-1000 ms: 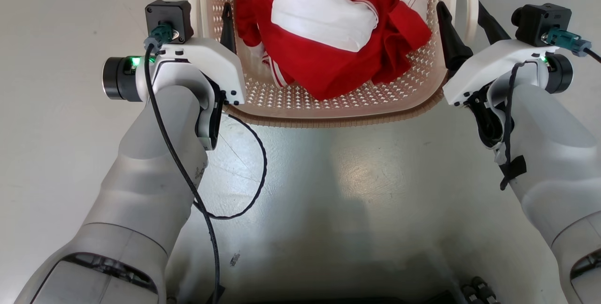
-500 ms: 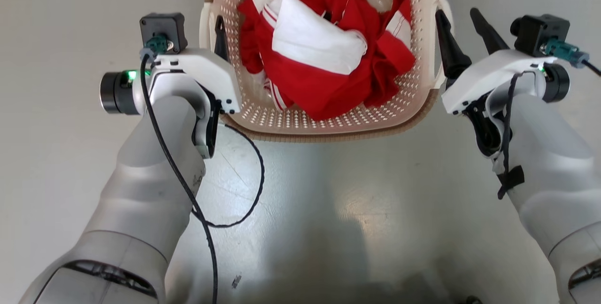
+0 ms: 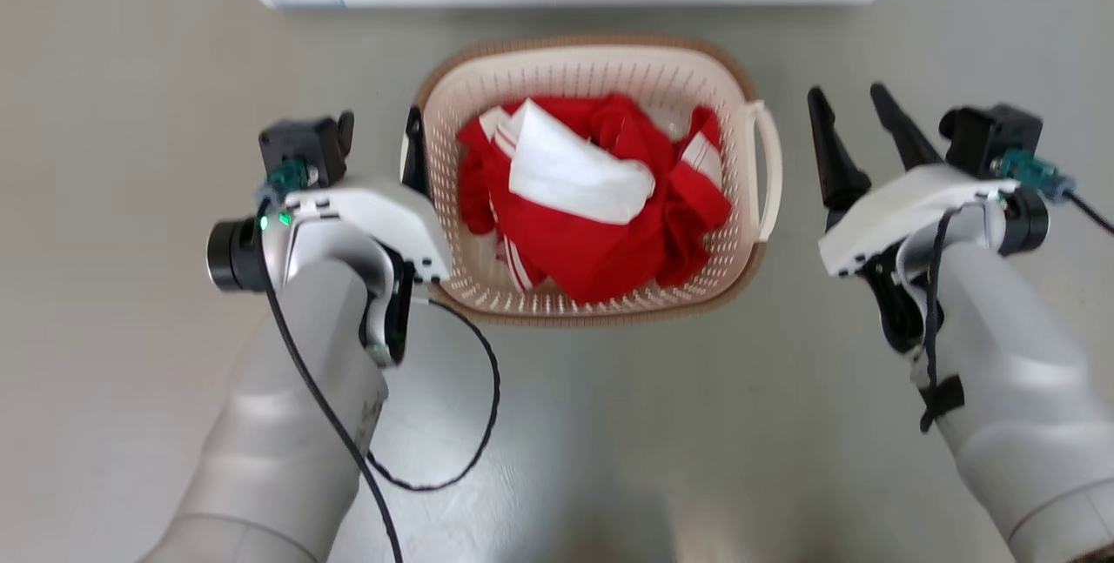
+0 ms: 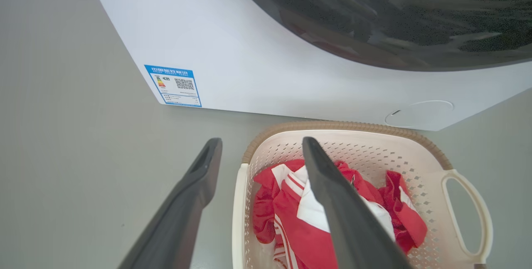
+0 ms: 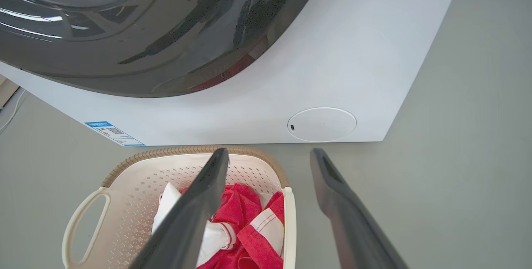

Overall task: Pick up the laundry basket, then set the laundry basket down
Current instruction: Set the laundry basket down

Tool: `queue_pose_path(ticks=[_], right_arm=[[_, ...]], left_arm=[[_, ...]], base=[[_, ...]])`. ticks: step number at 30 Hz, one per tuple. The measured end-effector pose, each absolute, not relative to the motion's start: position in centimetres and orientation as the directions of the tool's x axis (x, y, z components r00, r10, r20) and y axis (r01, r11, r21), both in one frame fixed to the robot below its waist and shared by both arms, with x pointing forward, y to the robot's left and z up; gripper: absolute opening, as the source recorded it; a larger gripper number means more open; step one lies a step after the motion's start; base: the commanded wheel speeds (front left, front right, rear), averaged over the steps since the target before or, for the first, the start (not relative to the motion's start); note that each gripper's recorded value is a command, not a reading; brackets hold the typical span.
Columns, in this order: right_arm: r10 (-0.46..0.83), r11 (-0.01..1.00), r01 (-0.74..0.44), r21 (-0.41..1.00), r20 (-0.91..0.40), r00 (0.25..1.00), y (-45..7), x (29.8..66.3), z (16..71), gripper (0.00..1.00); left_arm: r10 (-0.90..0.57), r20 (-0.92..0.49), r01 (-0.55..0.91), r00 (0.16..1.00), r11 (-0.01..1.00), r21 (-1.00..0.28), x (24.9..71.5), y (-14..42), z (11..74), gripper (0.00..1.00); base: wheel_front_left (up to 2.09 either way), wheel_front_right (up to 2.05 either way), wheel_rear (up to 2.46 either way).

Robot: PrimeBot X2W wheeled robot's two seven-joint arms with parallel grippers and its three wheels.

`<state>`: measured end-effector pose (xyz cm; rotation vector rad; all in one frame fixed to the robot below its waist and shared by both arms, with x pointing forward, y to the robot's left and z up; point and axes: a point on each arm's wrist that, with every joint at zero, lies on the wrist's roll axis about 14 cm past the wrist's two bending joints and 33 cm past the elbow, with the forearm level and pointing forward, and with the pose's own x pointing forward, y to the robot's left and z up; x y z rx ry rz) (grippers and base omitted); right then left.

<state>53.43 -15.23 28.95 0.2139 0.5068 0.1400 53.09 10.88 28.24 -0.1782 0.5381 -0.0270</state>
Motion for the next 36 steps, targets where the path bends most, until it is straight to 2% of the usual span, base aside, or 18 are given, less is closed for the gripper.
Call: queue_pose_path(ticks=[8,16,23,36], right_arm=[[0.149,0.976,-0.076,0.205,-0.367,0.918,-16.5,51.3,34.7,1.00],[0.127,0.980,-0.073,0.188,-0.292,0.948,-16.9,47.6,38.9,1.00],[0.100,0.985,-0.059,0.163,-0.258,0.961,-17.9,43.4,41.0,1.00],[0.067,0.991,-0.044,0.125,-0.183,0.981,-19.0,39.4,43.6,1.00]], left_arm=[[-0.081,-0.408,-0.008,0.909,0.977,-0.213,50.7,11.4,33.7,1.00],[-0.070,-0.327,-0.019,0.942,0.965,-0.260,47.2,12.5,37.9,1.00],[-0.054,-0.266,-0.026,0.963,0.957,-0.288,43.5,13.4,40.7,1.00],[-0.030,-0.184,-0.028,0.982,0.951,-0.306,39.2,14.6,43.3,1.00]], base=[[0.00,0.00,0.00],[0.00,0.00,0.00],[0.00,0.00,0.00],[0.00,0.00,0.00]])
